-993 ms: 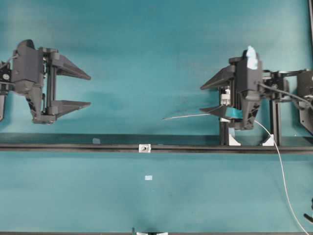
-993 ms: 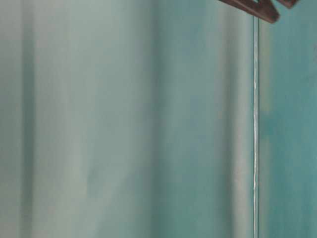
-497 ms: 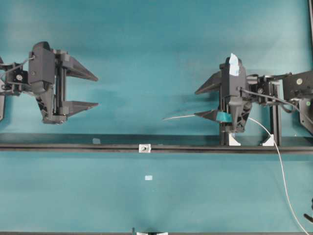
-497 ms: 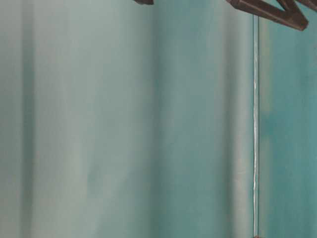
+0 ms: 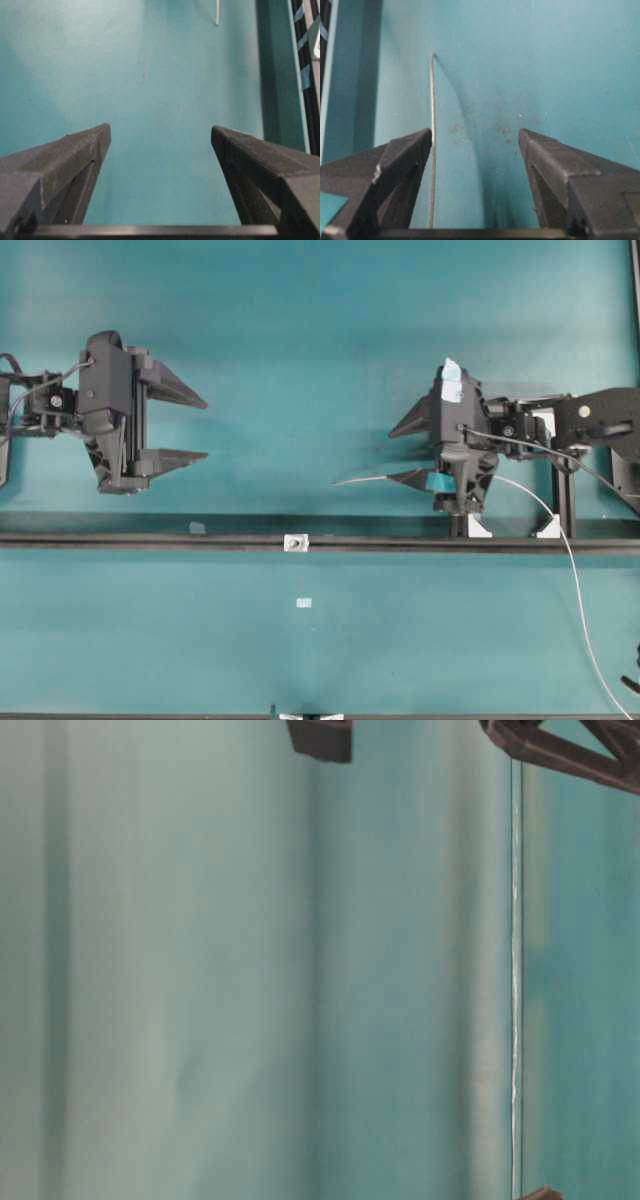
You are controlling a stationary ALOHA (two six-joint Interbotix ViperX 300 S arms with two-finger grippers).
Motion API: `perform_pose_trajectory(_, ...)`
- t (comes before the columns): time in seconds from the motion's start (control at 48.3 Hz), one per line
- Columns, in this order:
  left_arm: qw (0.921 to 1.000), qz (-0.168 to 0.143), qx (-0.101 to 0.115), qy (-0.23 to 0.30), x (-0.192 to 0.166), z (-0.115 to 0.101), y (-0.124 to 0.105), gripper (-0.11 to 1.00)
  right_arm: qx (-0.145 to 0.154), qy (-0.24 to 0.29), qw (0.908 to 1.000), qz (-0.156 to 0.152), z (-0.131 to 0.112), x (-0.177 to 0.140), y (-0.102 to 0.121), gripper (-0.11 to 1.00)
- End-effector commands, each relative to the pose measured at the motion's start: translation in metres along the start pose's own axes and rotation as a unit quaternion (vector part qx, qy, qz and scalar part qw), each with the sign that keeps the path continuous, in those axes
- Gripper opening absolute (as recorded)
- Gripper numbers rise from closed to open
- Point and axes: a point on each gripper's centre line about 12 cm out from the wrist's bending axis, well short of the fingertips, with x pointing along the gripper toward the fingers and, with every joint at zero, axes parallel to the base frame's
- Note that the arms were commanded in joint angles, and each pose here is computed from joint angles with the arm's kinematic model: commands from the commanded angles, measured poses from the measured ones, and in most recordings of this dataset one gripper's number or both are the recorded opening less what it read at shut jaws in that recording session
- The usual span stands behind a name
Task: Insert the wire through the hole in the metal fitting marked with a red label. (retake)
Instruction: 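Lower the open right gripper around the wire end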
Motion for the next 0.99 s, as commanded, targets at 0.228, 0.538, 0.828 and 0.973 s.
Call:
perform_pose_trajectory(0.228, 0.9999, 0.003, -0.003, -0.015, 0.001, 0.009, 0.001, 0.67, 0.001, -0.009, 0.9999, 0.003, 0.011, 0.01, 0.004, 0.77)
perform_pose_trajectory(0.538, 0.9999, 0.002, -0.002, -0.016, 0.001, 0.01, 0.001, 0.67, 0.004, -0.007, 1.0, -0.001, 0.011, 0.016, 0.001, 0.77)
perform_pose_trajectory(0.828, 0.9999, 0.002, -0.003, -0.015, 0.001, 0.009, 0.001, 0.67, 0.005, -0.008, 1.0, -0.003, 0.013, 0.02, -0.001, 0.77)
perform_pose_trajectory(0.973, 0.9999, 0.002, -0.003, -0.015, 0.001, 0.009, 0.001, 0.67, 0.007, -0.011, 0.9999, -0.004, 0.015, 0.021, -0.002, 0.77)
